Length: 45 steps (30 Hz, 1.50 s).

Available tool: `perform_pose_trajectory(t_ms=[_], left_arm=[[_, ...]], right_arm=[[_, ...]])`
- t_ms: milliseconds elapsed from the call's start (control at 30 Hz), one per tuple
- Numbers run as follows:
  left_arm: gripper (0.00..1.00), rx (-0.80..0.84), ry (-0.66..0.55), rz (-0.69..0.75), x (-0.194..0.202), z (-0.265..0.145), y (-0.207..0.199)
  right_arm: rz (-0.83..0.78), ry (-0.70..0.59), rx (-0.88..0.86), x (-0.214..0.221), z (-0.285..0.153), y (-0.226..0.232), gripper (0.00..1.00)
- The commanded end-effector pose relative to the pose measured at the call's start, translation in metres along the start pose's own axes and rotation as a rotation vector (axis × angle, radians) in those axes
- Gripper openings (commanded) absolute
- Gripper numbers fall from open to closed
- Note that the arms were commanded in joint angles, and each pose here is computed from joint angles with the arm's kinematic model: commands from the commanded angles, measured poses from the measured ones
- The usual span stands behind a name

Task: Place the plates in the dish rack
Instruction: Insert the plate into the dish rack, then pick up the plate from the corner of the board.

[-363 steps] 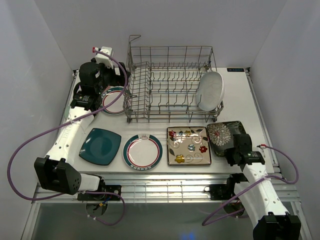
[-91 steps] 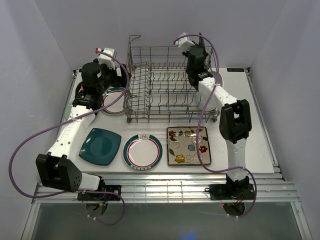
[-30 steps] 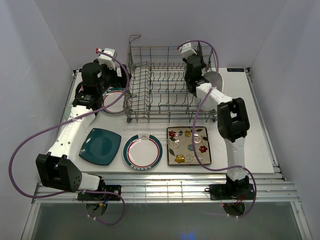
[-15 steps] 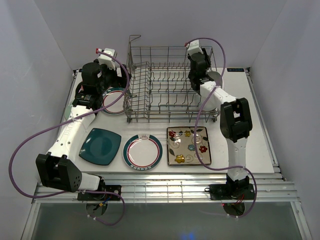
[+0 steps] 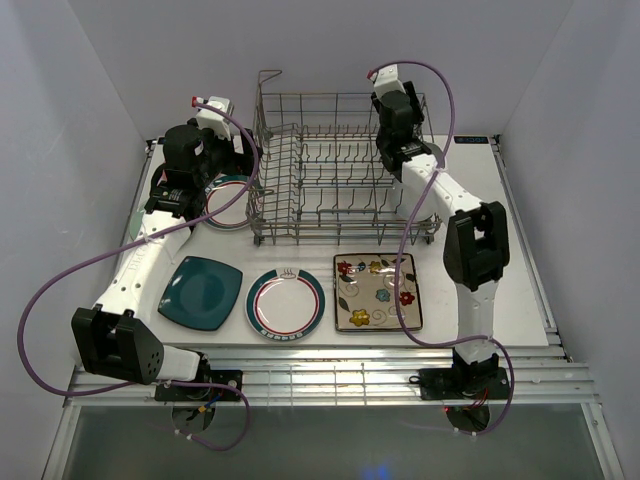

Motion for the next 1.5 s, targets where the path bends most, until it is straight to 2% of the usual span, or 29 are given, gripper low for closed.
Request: perform_pose_trajectory(t_ms=[0,333,467,733,800,833,867,1100,1467], left_arm=[[0.98,0.014,-0.015,0.005,-0.006,-0.004,-0.003],[0.98,0.016,-0.019,0.006,-0.007,-0.006,-0.004],[0.98,0.019,-0.020,0.007,-0.008,-0.007,-0.004],[0.98,0.033,-0.022,0.005,-0.008,-0.009,-0.006],[0.98,0.037,-0.024,0.004,-0.009,-0.011,-0.007],[0.98,0.040,-0.025,0.006,-0.009,-0.012,-0.007],[0.98,0.048,-0.026,0.006,-0.009,-0.012,-0.008],[0.98,0.080,-0.020,-0.001,-0.007,-0.013,-0.011],[0.98,0.100,-0.067,-0.001,-0.014,-0.028,-0.017]], right_arm=[[0.156,-0.161,0.109,-0.068,-0.032,-0.060,0.57],[0.191,-0.186,0.063,-0.085,-0.063,-0.064,0.60],[0.225,-0.199,0.022,-0.088,-0.083,-0.065,0.70],[0.340,-0.148,-0.085,-0.080,-0.122,-0.074,0.83],[0.368,-0.110,-0.119,-0.066,-0.131,-0.067,0.96],[0.401,-0.119,-0.119,-0.066,-0.141,-0.077,0.98],[0.415,-0.121,-0.142,-0.063,-0.148,-0.077,0.90],[0.510,-0.072,-0.258,0.002,-0.199,-0.072,0.90],[0.687,-0.083,-0.525,0.056,-0.283,-0.090,0.90]])
Point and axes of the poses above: each gripper's point midway between its finger pads, its own z axis out along the fingers, its own y axis along the line the jaws close on, x = y × z, the point moved 10 cm from there along -z, back along the fingers, and after that the axes turned 9 degrees about -z, right-handed, at the moved point
